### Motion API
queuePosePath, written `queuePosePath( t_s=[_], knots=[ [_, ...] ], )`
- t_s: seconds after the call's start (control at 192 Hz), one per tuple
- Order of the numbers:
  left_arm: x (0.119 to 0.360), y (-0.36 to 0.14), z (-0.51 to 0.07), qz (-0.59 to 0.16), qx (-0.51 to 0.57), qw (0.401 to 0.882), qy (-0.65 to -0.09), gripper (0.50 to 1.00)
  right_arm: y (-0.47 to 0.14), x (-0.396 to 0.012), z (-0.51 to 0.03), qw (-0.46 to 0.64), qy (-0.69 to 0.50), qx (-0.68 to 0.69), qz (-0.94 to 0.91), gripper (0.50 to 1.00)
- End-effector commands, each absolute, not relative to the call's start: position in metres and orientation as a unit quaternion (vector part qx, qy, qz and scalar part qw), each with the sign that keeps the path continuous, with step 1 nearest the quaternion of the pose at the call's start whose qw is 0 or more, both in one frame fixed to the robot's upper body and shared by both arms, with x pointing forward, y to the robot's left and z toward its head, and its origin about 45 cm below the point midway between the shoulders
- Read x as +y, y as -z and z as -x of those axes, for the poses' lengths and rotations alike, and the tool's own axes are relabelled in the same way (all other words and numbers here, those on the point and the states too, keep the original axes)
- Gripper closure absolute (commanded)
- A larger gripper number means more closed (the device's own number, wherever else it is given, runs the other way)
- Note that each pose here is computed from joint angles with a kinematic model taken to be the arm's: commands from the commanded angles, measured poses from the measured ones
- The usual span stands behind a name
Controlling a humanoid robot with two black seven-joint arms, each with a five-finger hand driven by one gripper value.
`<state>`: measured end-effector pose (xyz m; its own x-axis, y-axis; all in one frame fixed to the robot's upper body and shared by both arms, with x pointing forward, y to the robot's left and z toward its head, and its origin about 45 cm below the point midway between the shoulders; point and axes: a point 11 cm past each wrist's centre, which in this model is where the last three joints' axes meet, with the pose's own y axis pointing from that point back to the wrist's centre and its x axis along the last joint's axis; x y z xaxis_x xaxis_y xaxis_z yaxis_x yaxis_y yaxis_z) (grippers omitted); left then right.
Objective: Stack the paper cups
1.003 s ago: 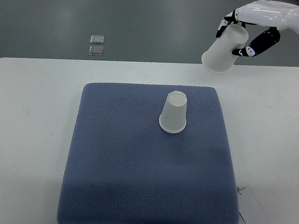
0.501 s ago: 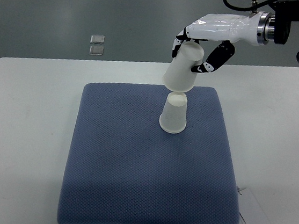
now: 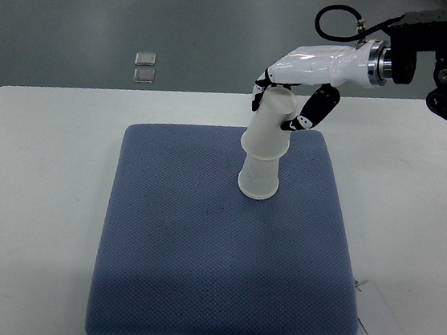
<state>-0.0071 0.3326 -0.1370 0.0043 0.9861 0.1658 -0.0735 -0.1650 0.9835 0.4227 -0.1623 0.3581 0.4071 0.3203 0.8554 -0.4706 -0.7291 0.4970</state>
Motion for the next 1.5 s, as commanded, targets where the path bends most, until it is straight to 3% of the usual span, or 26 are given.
queuePosePath(
  t_s=[0.0,1.217,1.285,1.326,1.347,1.352,1.363,1.389,1.42,1.493],
  knots=[
    [0.332,0.137,0.007,-0.524,0.436,0.477,-0.555,0.5,-0.355,-0.161,-0.422,0.366,-0.54,-0.047,-0.756,1.0],
    [0.332,0.137,0.008,-0.524,0.436,0.477,-0.555,0.5,-0.326,-0.162,-0.426,0.385,-0.533,-0.042,-0.752,0.998],
    [0.333,0.137,0.007,-0.524,0.435,0.477,-0.555,0.5,-0.324,-0.162,-0.426,0.385,-0.53,-0.044,-0.754,0.946],
    [0.332,0.137,0.007,-0.524,0.436,0.477,-0.555,0.5,-0.322,-0.16,-0.427,0.38,-0.532,-0.049,-0.755,0.887],
    [0.333,0.137,0.007,-0.524,0.435,0.477,-0.555,0.5,-0.32,-0.159,-0.428,0.377,-0.534,-0.052,-0.755,0.834],
    [0.332,0.137,0.007,-0.524,0.436,0.477,-0.555,0.5,-0.319,-0.159,-0.428,0.376,-0.534,-0.054,-0.755,0.802],
    [0.332,0.137,0.007,-0.524,0.436,0.477,-0.555,0.5,-0.319,-0.159,-0.428,0.376,-0.535,-0.054,-0.755,0.801],
    [0.332,0.137,0.007,-0.524,0.436,0.477,-0.555,0.5,-0.317,-0.158,-0.429,0.37,-0.537,-0.061,-0.756,0.683],
    [0.332,0.137,0.007,-0.524,0.436,0.477,-0.555,0.5,-0.316,-0.157,-0.43,0.365,-0.539,-0.067,-0.756,0.599],
    [0.332,0.137,0.007,-0.524,0.436,0.477,-0.555,0.5,-0.313,-0.16,-0.431,0.365,-0.537,-0.074,-0.757,0.583]
  ],
)
